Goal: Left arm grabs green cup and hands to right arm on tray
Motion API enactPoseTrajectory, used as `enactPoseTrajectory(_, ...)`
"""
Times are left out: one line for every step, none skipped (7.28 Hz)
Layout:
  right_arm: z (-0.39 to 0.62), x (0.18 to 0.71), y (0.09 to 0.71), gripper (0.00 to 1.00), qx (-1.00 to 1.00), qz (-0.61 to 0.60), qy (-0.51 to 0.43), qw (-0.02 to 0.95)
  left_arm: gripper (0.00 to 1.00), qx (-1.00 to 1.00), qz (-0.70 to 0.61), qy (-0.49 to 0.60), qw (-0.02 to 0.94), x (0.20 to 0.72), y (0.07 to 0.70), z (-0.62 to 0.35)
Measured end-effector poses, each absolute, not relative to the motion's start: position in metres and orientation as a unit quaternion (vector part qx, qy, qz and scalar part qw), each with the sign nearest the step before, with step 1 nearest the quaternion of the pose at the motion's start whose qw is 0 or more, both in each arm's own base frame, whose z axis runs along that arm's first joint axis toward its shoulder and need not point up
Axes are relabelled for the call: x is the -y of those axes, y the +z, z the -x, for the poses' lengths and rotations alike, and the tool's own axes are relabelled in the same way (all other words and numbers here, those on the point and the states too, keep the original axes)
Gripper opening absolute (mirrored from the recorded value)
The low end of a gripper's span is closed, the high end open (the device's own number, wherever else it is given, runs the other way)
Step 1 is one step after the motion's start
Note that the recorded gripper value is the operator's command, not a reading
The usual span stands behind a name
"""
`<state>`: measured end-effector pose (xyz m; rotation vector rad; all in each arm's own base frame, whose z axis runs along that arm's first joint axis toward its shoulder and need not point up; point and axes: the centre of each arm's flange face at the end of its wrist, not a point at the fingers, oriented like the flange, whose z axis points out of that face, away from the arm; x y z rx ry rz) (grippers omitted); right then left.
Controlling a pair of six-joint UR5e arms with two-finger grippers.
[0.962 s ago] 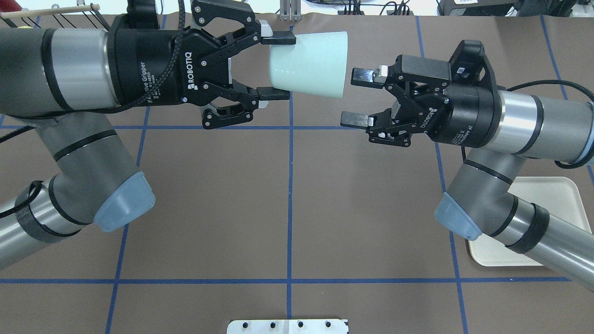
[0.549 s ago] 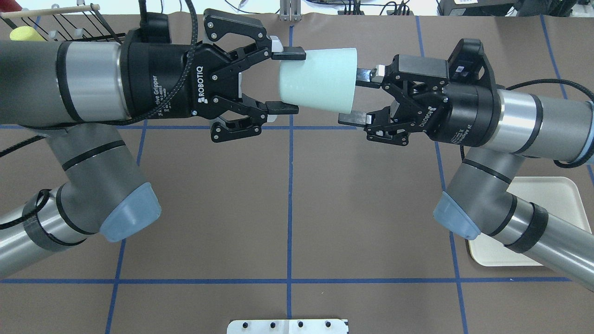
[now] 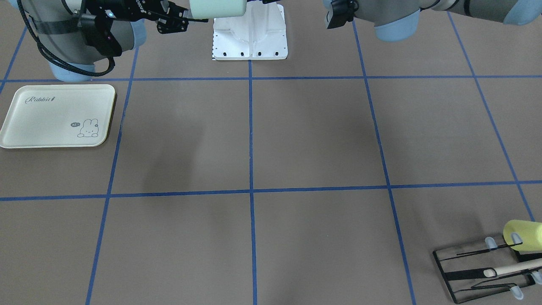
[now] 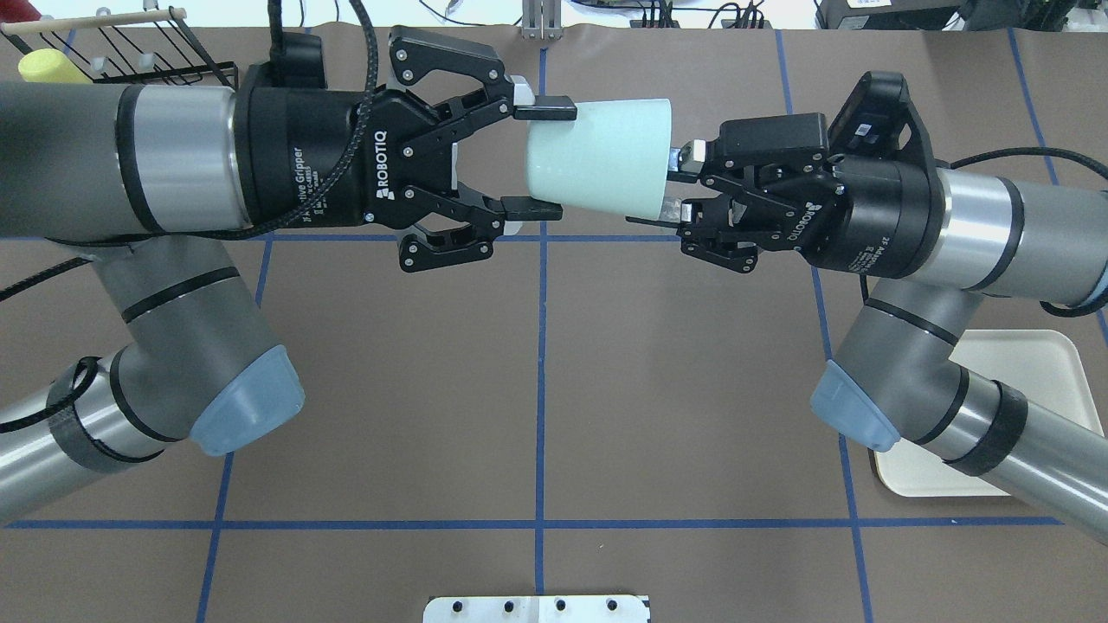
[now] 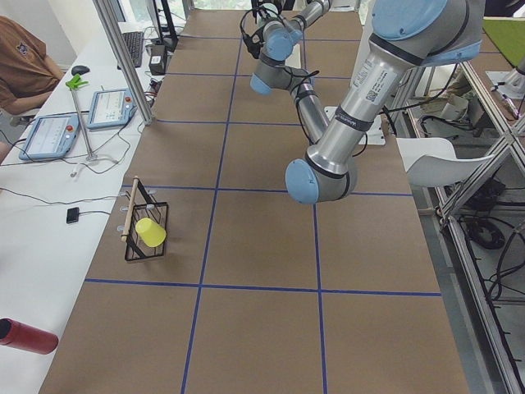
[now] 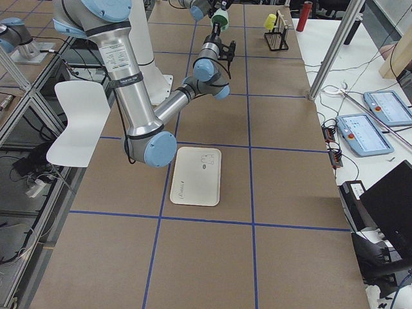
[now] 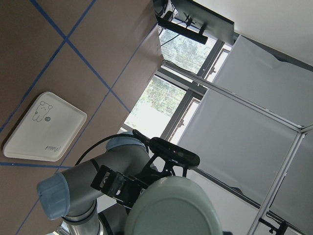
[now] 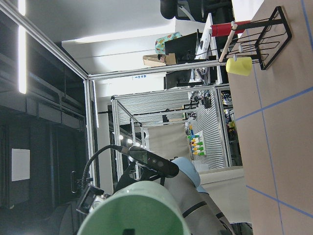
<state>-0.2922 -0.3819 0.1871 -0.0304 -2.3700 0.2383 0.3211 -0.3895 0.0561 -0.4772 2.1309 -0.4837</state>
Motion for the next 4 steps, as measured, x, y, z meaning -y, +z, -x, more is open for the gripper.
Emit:
enactPoseTrajectory(0.2916, 0.3802, 0.1864, 0.33, 0.925, 0.013, 0.091, 0.37, 0.0, -0.857, 0.192, -0.195, 0.437, 0.3896, 0.0562, -0.3213)
enactPoseTrajectory(0.2914, 0.3787, 0.1859, 0.2, 0.925, 0.013, 0.09, 0.369, 0.0, -0.857, 0.192, -0.195, 0.437, 0.3896, 0.0562, -0.3214)
enactPoseTrajectory(0.2913, 0.3781, 0.1859, 0.05, 0.925, 0.014, 0.09, 0.369, 0.0, -0.857, 0.193, -0.194, 0.437, 0.389, 0.056, -0.3219)
enactPoseTrajectory(0.2912, 0.3779, 0.1864, 0.0, 0.925, 0.014, 0.09, 0.369, 0.39, -0.856, 0.194, -0.194, 0.437, 0.3881, 0.0559, -0.3226)
